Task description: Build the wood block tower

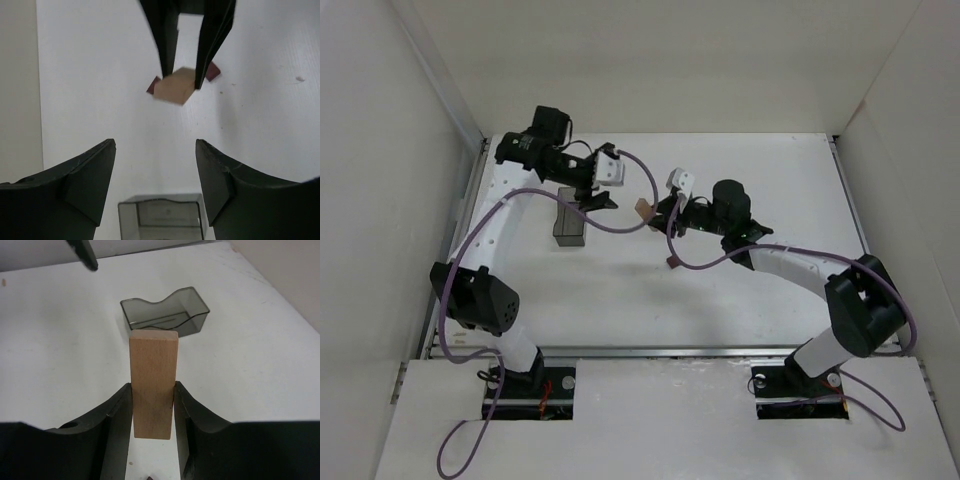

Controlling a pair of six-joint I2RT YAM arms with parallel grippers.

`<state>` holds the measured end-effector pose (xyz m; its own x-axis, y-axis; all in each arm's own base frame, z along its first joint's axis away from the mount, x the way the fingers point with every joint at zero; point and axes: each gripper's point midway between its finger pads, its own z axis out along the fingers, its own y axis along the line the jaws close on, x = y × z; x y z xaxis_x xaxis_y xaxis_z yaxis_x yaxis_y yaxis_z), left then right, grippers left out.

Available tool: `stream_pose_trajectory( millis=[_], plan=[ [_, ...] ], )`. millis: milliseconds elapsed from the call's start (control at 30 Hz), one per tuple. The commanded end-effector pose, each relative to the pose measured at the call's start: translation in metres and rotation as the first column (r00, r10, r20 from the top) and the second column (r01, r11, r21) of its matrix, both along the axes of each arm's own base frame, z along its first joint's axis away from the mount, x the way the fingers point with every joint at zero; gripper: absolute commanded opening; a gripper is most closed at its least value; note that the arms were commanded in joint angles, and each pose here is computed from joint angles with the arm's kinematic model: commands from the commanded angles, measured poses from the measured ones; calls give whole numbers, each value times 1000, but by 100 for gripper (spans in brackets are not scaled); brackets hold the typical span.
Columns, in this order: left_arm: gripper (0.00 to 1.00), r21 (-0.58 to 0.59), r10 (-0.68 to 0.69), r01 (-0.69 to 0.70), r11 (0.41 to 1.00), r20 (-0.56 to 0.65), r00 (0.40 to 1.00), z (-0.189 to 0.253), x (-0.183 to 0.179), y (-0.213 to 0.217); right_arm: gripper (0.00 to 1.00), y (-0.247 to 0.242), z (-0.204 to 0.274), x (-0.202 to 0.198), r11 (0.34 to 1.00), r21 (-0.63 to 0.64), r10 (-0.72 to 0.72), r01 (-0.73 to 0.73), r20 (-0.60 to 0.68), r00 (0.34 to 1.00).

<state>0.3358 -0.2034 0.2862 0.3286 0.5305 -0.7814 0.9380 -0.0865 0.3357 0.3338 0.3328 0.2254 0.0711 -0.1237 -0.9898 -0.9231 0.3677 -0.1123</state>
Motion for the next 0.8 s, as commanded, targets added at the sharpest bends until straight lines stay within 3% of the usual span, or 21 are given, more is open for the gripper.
stream_pose_trajectory(
  millis=[0,300,533,700,767],
  plan=[
    [62,5,-189,189,982,82,979,4,-28,-28,0,12,42,-10,990,67,112,-125,178,978],
    [62,86,-236,230,969,70,969,-24,-27,-44,0,15,47,-17,983,70,152,-169,207,967],
    [55,36,-171,170,985,41,984,-23,-17,-58,0,15,45,-19,982,66,162,-178,199,967],
    [35,45,-151,150,988,16,988,-24,-15,-57,0,15,45,-17,983,67,153,-169,198,968],
    [22,49,-157,156,987,15,988,-25,-17,-56,0,15,45,-17,983,67,153,-169,198,968]
  ],
)
